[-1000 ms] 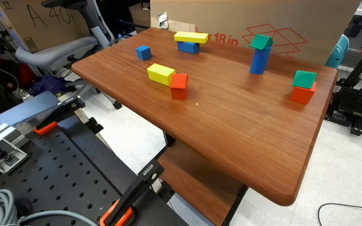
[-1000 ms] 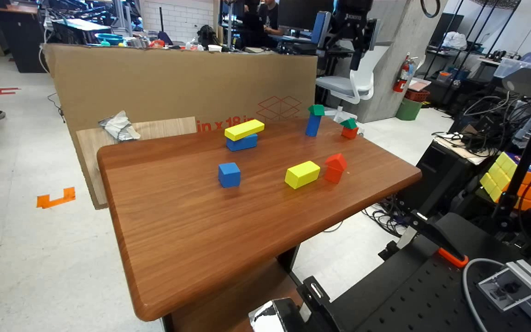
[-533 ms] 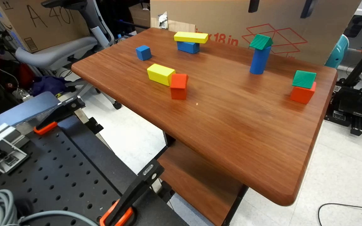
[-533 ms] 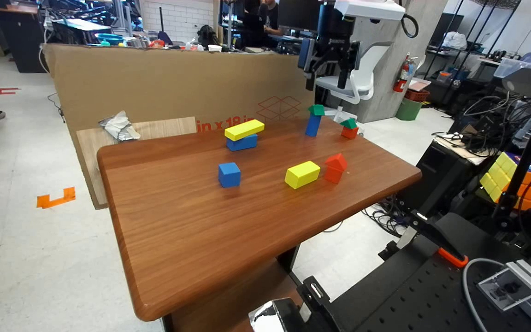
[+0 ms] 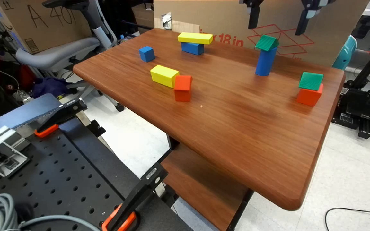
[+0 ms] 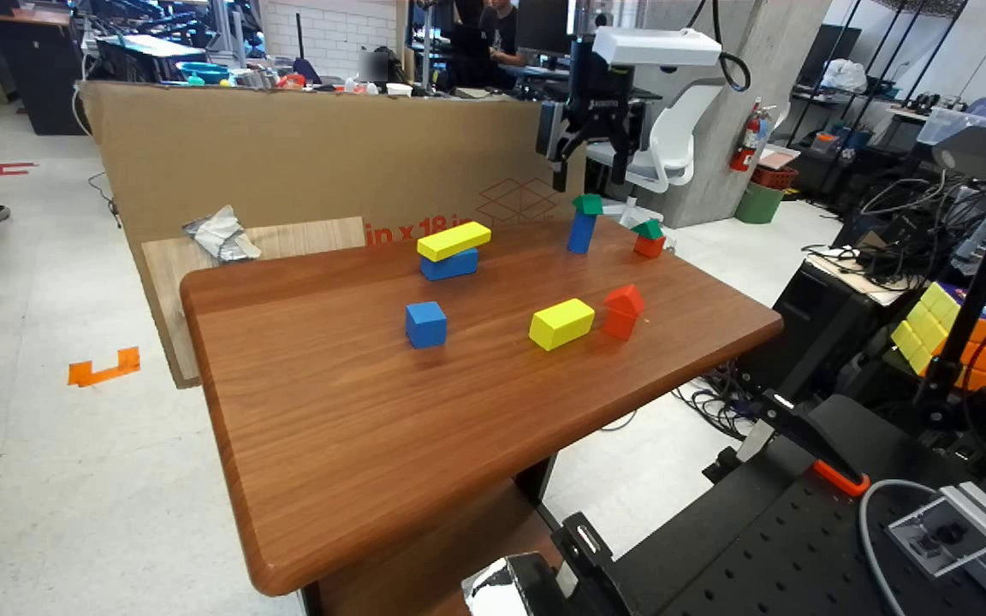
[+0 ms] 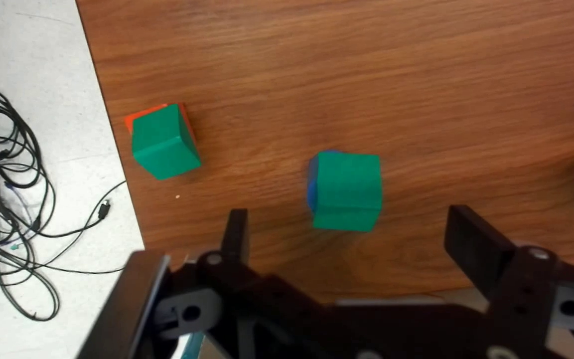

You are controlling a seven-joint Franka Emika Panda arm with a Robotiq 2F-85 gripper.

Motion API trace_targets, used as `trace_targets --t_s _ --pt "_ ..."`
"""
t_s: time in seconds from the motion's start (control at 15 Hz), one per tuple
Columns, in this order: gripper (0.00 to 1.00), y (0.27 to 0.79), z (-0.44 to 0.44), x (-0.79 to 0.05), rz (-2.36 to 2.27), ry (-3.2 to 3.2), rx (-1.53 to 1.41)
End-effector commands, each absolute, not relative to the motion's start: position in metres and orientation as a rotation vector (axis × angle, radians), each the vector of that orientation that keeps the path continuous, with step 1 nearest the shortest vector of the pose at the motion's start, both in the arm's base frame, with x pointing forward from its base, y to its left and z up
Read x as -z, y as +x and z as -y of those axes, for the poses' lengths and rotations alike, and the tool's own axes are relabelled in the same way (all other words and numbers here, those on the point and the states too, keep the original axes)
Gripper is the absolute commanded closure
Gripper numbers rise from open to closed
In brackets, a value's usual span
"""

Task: Pick the green triangular block and put it on the table

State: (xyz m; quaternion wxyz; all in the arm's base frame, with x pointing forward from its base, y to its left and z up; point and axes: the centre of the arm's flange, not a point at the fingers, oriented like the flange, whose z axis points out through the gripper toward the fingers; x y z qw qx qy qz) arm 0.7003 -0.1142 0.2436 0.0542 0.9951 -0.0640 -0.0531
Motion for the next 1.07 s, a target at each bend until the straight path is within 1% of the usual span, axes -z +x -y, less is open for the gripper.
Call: trace_targets --t_s 0.0,0.07,0.13,0.2,0.27,0.33,0.6,0.73,0.8,1.0 --pt "0.00 0.7141 0.1130 -0.2381 0.206 2.991 0.155" --pt "0.00 0.7148 0.1131 -0.2364 0.207 2.989 0.161" --pt "0.18 0.7153 0.1130 -0.2354 0.207 2.988 0.163" --pt "0.26 0.7152 0.1128 -0.2344 0.207 2.987 0.164" --pt "0.32 0.7153 0.1125 -0.2336 0.206 2.985 0.163" --pt "0.42 0.7154 0.1123 -0.2329 0.205 2.984 0.164" --pt "0.73 0.7135 0.1109 -0.2329 0.200 2.979 0.164" --pt "0.87 0.7130 0.1104 -0.2338 0.202 2.978 0.166" --pt "0.91 0.7130 0.1103 -0.2354 0.204 2.978 0.161" --pt "0.91 0.7096 0.1105 -0.2388 0.204 2.981 0.161"
